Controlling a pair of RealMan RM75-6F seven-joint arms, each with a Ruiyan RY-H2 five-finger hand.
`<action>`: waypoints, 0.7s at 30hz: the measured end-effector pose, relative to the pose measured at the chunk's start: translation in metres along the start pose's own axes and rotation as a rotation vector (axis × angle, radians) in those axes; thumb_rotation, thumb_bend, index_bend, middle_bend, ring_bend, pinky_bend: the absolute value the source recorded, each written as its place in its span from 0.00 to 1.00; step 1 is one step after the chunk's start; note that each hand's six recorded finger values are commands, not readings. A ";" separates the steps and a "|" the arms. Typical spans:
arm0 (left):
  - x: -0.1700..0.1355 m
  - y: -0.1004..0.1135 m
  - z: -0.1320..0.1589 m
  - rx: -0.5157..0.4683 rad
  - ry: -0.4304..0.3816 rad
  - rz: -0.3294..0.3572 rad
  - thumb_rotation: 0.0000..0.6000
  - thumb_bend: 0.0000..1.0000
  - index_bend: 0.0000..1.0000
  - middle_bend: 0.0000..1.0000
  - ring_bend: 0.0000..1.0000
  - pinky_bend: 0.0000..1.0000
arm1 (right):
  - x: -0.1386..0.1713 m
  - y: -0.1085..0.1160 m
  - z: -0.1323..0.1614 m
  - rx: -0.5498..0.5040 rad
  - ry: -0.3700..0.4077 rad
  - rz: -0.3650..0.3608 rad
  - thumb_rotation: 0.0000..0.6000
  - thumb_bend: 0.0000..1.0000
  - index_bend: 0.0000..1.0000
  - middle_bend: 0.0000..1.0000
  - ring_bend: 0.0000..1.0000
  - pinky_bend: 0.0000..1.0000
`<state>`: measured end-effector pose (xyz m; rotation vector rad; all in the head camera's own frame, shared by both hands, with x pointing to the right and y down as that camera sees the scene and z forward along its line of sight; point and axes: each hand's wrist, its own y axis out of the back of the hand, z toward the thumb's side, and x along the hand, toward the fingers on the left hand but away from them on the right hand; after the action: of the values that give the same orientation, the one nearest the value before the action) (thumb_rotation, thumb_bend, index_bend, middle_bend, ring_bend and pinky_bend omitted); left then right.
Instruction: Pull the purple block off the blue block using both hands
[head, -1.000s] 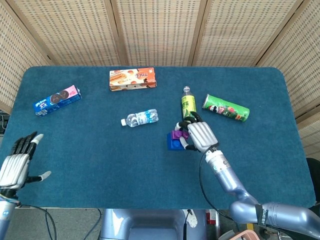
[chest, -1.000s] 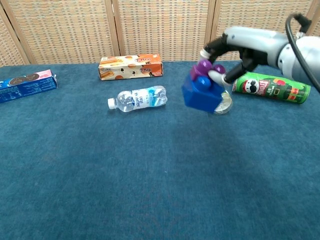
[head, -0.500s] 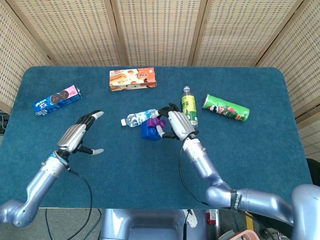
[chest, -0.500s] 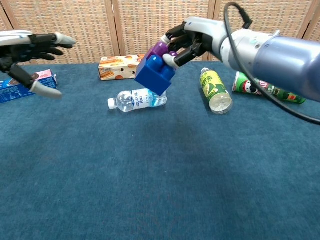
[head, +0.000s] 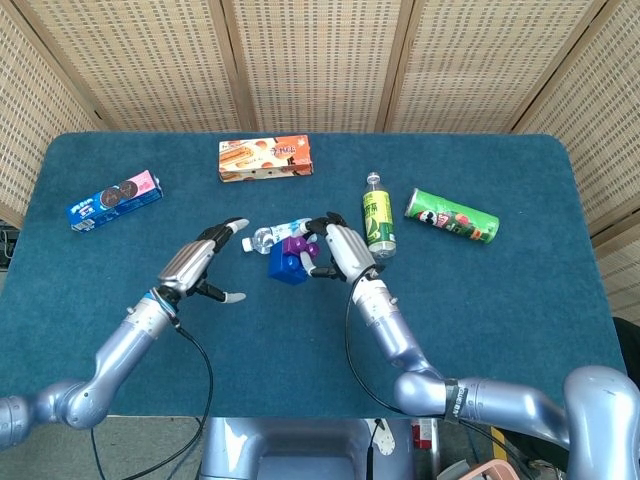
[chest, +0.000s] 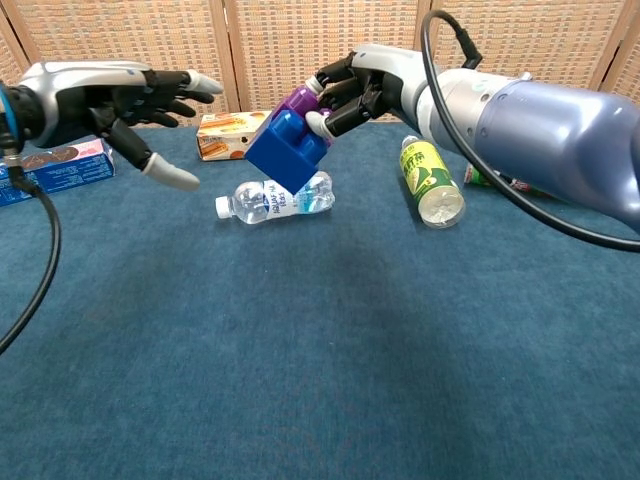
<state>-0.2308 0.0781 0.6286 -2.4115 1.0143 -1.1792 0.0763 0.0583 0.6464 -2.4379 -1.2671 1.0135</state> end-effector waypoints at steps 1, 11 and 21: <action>0.002 -0.002 0.003 -0.008 -0.004 -0.001 1.00 0.00 0.10 0.06 0.01 0.02 | 0.000 -0.001 0.000 -0.007 -0.002 0.002 1.00 0.52 0.63 0.67 0.19 0.00; 0.022 -0.014 0.022 -0.034 -0.008 0.005 1.00 0.04 0.26 0.22 0.12 0.07 | 0.000 -0.018 0.009 -0.053 0.005 0.023 1.00 0.51 0.63 0.67 0.19 0.00; 0.030 -0.026 0.028 -0.027 0.012 0.054 1.00 0.10 0.43 0.43 0.23 0.15 | 0.002 -0.022 0.013 -0.104 -0.001 0.040 1.00 0.52 0.63 0.67 0.19 0.00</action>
<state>-0.1840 0.0740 0.6417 -2.3847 1.0986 -1.1704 0.0543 0.0719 0.6464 -2.5497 -1.3079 0.9823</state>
